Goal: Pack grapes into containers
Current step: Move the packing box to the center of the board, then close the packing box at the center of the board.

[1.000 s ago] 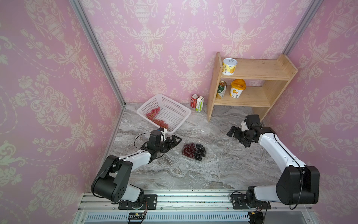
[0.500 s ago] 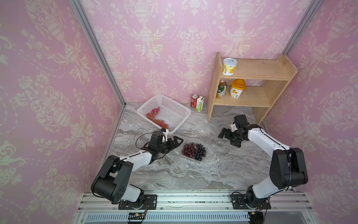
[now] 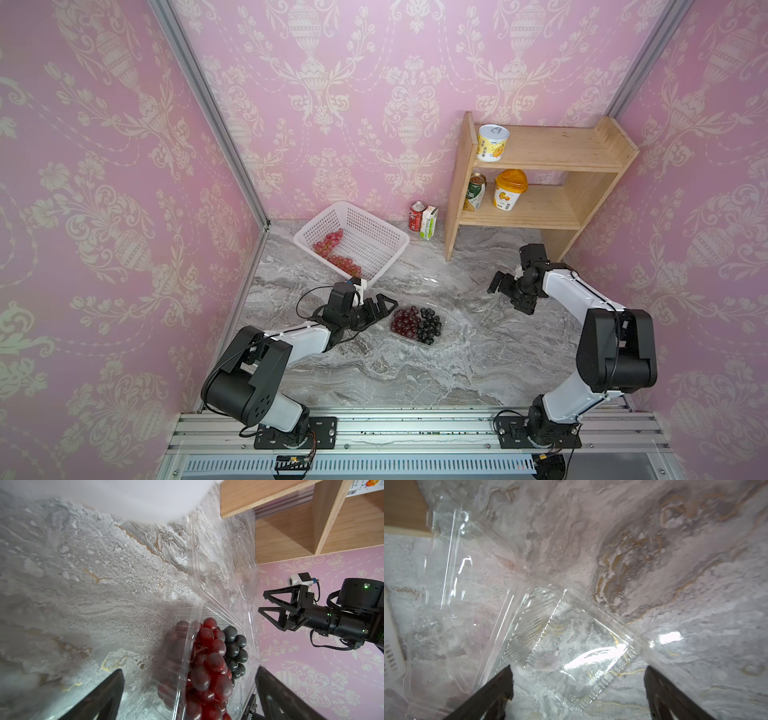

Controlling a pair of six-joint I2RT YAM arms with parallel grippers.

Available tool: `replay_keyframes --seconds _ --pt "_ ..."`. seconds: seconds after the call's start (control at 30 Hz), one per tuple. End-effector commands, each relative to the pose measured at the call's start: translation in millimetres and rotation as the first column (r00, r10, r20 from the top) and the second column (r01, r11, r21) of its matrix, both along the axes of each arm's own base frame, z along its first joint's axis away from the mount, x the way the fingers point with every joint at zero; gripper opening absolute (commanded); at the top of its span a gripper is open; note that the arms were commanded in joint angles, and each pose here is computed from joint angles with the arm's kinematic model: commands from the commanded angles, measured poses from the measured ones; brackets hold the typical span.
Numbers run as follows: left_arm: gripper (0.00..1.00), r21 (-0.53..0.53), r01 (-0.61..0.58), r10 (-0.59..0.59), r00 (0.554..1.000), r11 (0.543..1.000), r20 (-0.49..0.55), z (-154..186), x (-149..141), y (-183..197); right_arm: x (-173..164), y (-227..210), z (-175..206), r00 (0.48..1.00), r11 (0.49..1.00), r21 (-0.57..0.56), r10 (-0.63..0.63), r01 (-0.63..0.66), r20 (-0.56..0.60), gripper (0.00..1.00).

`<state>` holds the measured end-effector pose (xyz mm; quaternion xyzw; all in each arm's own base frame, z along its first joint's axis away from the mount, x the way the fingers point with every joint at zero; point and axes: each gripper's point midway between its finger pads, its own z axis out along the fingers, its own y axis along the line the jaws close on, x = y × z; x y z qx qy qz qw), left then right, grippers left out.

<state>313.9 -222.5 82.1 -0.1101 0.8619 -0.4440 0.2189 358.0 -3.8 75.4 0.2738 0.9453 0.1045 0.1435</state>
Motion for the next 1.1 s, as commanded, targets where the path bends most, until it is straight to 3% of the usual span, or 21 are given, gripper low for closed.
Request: replay_keyframes --seconds 0.0,0.13,0.3,0.4,0.63,0.8,1.07 --pt "0.99 -0.02 0.007 -0.006 1.0 1.0 0.004 1.7 -0.5 -4.8 1.5 -13.1 23.5 0.999 0.997 -0.079 0.009 -0.006 0.032 1.0" --pt "0.99 -0.018 0.025 -0.024 1.0 1.0 0.014 7.5 1.4 -7.4 4.2 2.3 49.4 0.993 0.997 -0.066 0.047 -0.04 0.107 1.0" --pt "0.99 0.089 0.036 -0.041 0.997 0.995 0.065 31.4 0.7 2.6 5.0 84.6 88.5 0.943 0.965 0.042 0.244 -0.26 0.226 1.0" --pt "0.99 0.118 0.033 -0.047 0.992 0.993 0.118 56.8 -1.6 7.7 -8.4 126.4 66.7 0.938 0.931 0.178 0.281 -0.318 0.204 1.0" --pt "0.99 0.026 0.021 -0.024 0.992 0.999 0.122 75.8 -11.8 4.7 -14.4 172.4 27.2 0.946 0.899 0.303 0.274 -0.317 0.175 1.0" --pt "0.99 0.006 0.032 -0.033 0.994 0.999 0.109 71.9 -18.8 -3.6 -12.3 194.9 13.9 0.939 0.892 0.296 0.311 -0.341 0.145 0.99" --pt "0.99 -0.005 0.041 -0.041 0.995 0.999 0.092 61.1 -22.5 -13.0 8.2 194.6 -12.8 0.955 0.925 0.237 0.283 -0.296 0.091 0.98"
